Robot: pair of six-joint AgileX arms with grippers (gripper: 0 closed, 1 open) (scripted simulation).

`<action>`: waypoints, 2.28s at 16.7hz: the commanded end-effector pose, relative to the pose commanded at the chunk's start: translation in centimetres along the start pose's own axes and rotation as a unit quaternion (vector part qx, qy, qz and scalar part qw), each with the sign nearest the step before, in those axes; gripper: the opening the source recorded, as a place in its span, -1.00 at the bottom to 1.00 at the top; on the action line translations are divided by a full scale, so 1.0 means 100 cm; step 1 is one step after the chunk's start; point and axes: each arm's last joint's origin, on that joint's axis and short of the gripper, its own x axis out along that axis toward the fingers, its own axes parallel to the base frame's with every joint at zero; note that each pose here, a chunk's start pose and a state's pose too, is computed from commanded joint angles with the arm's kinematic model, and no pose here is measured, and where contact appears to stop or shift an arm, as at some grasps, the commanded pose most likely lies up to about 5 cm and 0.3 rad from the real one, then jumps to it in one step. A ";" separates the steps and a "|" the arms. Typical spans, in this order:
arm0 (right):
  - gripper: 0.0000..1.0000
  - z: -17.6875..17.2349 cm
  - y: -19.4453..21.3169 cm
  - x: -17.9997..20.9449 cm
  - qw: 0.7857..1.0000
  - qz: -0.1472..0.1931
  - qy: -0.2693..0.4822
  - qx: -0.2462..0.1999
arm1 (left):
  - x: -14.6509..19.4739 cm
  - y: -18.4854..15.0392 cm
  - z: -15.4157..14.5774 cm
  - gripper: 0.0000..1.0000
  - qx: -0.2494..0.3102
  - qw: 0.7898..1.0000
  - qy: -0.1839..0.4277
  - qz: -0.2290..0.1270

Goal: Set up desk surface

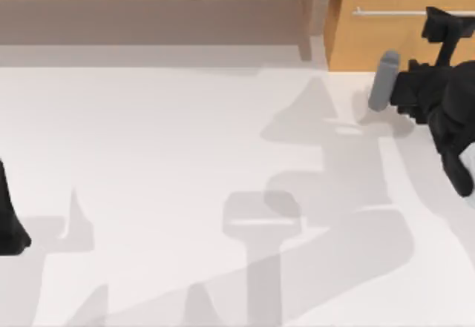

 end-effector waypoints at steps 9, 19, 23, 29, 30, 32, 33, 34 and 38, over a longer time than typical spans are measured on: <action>1.00 0.134 -0.024 -0.019 0.981 -0.001 -0.102 0.165 | 0.000 0.000 0.000 1.00 0.000 1.000 0.000 0.000; 1.00 0.288 -0.083 -0.004 0.854 0.008 -0.083 0.513 | 0.000 0.000 0.000 1.00 0.000 1.000 0.000 0.000; 1.00 0.320 -0.111 0.008 0.782 -0.008 -0.051 0.621 | 0.000 0.000 0.000 1.00 0.000 1.000 0.000 0.000; 1.00 0.339 -0.127 0.019 0.716 -0.027 -0.021 0.697 | 0.000 0.000 0.000 1.00 0.000 1.000 0.000 0.000; 1.00 0.339 -0.128 0.020 0.713 -0.028 -0.020 0.700 | 0.000 0.000 0.000 1.00 0.000 1.000 0.000 0.000; 1.00 0.340 -0.128 0.020 0.713 -0.028 -0.020 0.700 | 0.000 0.000 0.000 1.00 0.000 1.000 0.000 0.000; 1.00 0.340 -0.128 0.020 0.713 -0.028 -0.020 0.700 | 0.000 0.000 0.000 1.00 0.000 1.000 0.000 0.000; 1.00 0.340 -0.128 0.020 0.713 -0.028 -0.020 0.700 | 0.000 0.000 0.000 1.00 0.000 1.000 0.000 0.000; 1.00 0.339 -0.125 0.026 0.715 -0.025 -0.017 0.698 | 0.000 0.000 0.000 1.00 0.000 1.000 0.000 0.000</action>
